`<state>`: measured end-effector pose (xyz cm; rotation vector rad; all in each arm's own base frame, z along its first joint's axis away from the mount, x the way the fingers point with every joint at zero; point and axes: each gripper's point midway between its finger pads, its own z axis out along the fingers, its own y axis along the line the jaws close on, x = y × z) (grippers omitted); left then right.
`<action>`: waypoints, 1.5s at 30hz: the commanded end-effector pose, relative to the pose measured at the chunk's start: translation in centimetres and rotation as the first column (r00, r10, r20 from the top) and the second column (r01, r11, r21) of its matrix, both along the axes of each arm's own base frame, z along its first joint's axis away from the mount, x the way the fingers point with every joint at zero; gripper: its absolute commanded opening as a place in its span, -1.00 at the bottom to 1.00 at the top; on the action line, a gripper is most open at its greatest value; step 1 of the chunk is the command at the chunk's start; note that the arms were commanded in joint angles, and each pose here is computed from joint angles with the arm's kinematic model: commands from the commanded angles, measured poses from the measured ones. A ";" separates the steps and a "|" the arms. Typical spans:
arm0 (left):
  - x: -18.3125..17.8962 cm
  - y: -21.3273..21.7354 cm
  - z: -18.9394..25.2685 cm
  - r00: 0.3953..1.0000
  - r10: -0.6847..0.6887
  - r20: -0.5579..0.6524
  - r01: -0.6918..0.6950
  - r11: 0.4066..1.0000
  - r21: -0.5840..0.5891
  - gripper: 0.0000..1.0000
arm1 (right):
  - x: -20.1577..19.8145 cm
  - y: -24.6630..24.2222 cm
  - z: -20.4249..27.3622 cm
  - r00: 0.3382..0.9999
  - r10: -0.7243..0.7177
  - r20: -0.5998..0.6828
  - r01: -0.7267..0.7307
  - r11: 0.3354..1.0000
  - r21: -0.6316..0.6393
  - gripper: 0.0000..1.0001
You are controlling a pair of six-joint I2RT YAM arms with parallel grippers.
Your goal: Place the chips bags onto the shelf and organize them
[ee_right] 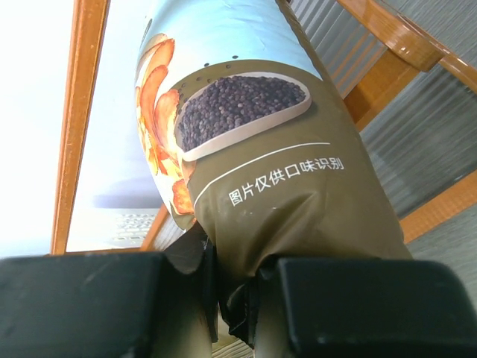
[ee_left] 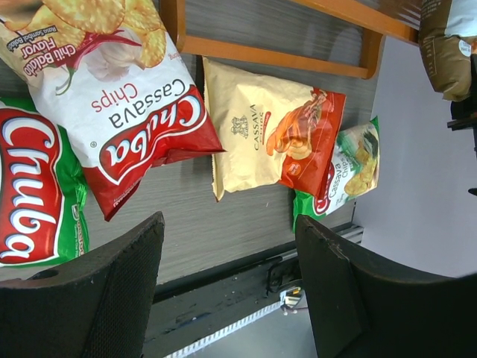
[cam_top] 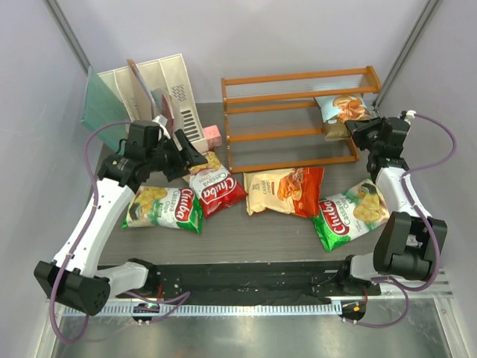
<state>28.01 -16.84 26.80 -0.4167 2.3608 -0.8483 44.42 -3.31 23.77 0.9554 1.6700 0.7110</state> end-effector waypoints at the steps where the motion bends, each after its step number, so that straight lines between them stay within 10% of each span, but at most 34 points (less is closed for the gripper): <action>1: 0.0 -0.3 0.7 1.000 -0.010 0.025 0.011 0.999 -0.032 0.41 | 0.5 -1.5 -0.4 0.996 -0.090 0.025 0.089 0.996 0.025 -0.97; 11: -0.7 -0.4 0.4 1.000 0.000 0.014 0.001 0.998 -0.060 0.40 | 1.4 -1.5 -1.6 0.998 -0.051 -0.036 0.051 0.999 0.008 -0.89; 18: -0.6 -0.2 0.5 1.000 0.018 0.026 -0.017 0.998 -0.066 0.40 | -0.8 -1.8 -2.7 0.995 -0.067 -0.076 0.064 0.997 -0.042 0.35; 45: -0.4 -2.9 -3.5 0.978 -0.189 -0.092 0.185 0.981 -0.056 0.44 | -13.0 -0.4 -2.3 0.950 -0.082 -0.301 0.041 0.989 -0.141 0.59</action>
